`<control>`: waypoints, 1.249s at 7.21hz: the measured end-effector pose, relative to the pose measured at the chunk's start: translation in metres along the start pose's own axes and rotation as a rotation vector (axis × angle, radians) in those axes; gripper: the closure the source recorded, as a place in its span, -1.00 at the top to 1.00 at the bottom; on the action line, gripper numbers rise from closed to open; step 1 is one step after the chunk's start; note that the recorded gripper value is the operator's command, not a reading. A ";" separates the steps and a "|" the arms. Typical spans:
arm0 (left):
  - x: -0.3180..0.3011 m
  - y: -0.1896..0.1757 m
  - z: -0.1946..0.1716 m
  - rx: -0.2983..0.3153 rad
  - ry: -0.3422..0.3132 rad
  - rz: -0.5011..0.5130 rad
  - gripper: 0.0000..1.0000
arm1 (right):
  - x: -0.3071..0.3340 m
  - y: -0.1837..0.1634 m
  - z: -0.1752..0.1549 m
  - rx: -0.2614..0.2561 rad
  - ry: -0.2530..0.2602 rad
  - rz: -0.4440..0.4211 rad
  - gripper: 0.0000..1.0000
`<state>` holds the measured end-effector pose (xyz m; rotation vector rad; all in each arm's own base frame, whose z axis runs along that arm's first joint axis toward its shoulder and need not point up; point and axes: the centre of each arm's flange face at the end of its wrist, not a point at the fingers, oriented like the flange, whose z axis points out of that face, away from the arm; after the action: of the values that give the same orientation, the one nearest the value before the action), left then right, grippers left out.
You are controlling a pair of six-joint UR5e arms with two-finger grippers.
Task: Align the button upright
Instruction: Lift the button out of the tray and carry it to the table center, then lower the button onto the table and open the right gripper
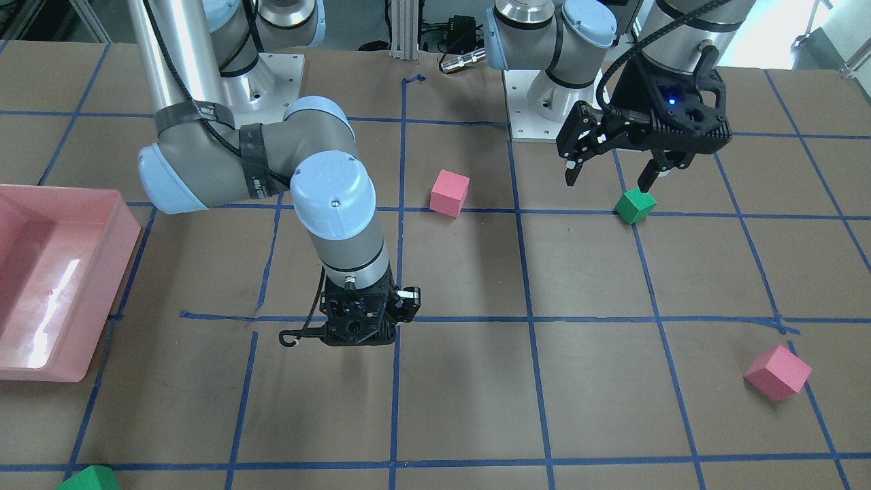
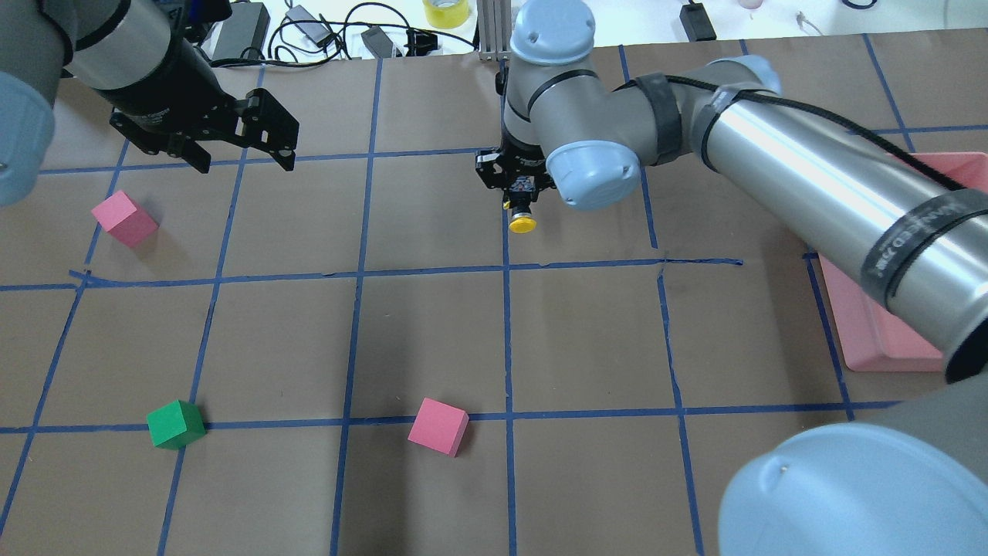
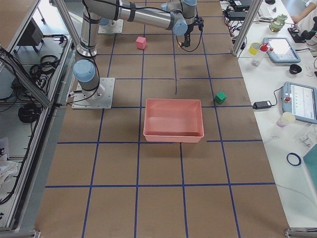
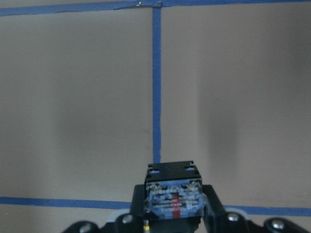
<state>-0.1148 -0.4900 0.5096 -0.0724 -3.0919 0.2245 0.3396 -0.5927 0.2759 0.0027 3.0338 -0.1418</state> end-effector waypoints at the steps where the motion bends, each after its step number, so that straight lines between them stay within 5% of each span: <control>1: 0.000 0.002 -0.003 0.005 -0.003 0.002 1.00 | -0.011 0.011 0.023 -0.008 -0.001 0.004 -1.00; 8: -0.003 0.000 -0.015 -0.011 -0.034 -0.018 1.00 | -0.030 0.050 0.077 -0.005 -0.013 0.013 -1.00; 9: -0.003 0.001 -0.016 -0.014 -0.035 -0.018 1.00 | -0.031 0.051 0.078 -0.005 -0.009 0.014 -0.67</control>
<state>-0.1113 -0.4873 0.5252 -0.0421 -3.1283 0.2053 0.3789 -0.5490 0.1975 0.0224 3.0246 -0.1332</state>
